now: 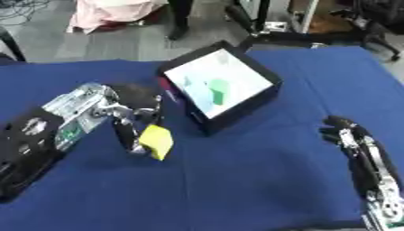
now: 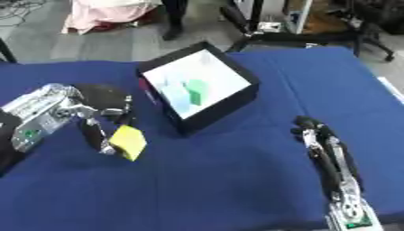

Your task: Pick up objects on the table and place them in the box.

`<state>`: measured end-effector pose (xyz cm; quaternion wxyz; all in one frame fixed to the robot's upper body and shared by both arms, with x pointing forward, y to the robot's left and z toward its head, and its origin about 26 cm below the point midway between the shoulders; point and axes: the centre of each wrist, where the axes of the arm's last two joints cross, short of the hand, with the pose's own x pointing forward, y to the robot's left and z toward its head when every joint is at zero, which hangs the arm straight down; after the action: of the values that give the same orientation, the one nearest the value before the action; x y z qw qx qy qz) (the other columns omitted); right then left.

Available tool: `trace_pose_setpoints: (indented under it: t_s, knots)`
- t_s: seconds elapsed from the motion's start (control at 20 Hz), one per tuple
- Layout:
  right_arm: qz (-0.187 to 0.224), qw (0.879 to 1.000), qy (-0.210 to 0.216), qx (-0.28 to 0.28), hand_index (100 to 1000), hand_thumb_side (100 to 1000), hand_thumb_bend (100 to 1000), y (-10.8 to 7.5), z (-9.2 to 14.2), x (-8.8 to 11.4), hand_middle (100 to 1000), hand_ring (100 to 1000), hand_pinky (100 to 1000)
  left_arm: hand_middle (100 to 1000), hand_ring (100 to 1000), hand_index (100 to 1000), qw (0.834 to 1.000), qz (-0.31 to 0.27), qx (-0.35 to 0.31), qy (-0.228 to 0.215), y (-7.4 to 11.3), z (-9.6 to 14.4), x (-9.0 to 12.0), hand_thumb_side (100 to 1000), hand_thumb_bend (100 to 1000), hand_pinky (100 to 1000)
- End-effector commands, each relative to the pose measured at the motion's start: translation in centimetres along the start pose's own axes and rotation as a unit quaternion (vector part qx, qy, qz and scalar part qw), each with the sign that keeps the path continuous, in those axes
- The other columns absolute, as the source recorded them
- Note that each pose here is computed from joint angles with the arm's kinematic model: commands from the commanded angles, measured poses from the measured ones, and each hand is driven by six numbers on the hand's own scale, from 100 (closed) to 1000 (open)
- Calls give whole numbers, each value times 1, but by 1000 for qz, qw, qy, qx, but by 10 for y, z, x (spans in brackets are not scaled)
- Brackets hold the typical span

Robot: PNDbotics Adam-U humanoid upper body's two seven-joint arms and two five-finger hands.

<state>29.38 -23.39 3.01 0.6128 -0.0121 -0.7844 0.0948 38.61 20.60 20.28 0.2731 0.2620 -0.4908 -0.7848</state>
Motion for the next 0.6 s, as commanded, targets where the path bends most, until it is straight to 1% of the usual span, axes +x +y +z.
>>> trace_pose_setpoints:
  t_s: [0.05, 0.1, 0.15, 0.2, 0.3, 0.45, 0.55, 0.6]
  knots:
    - [8, 1000, -5, -1, 791, 750, 100, -5, -1, 3, 748, 762, 805, 385, 407, 546, 997, -23, 66, 22, 51, 15, 3, 331, 436, 646]
    - [8, 1000, -5, -1, 791, 748, 100, -5, -1, 3, 748, 762, 805, 394, 411, 550, 996, -22, 75, 31, 60, 12, 3, 390, 362, 647]
    - [8, 1000, -4, -1, 791, 750, 100, -4, -1, 3, 748, 762, 805, 395, 412, 551, 996, -17, 81, 40, 67, 6, 2, 334, 442, 647]
    - [7, 1000, -4, -1, 791, 750, 100, -4, -1, 3, 748, 762, 805, 403, 419, 558, 995, -11, 84, 47, 70, -3, 1, 336, 449, 648]
    - [5, 1000, -4, 1, 791, 751, 100, -3, -1, 2, 748, 762, 805, 416, 431, 574, 994, 2, 87, 65, 73, -29, 0, 342, 461, 653]
    - [2, 1000, -4, 5, 791, 753, 100, -1, -1, 3, 748, 762, 805, 422, 438, 579, 990, 26, 95, 100, 64, -70, -3, 369, 502, 657]
    - [-1, 1000, -5, 9, 791, 753, 100, 2, -2, 3, 748, 762, 805, 427, 442, 584, 984, 43, 109, 133, 54, -95, -1, 413, 531, 661]
    - [-3, 1000, -6, 11, 791, 753, 100, 3, -2, 4, 748, 762, 805, 431, 446, 588, 980, 47, 117, 153, 48, -106, 0, 453, 563, 664]
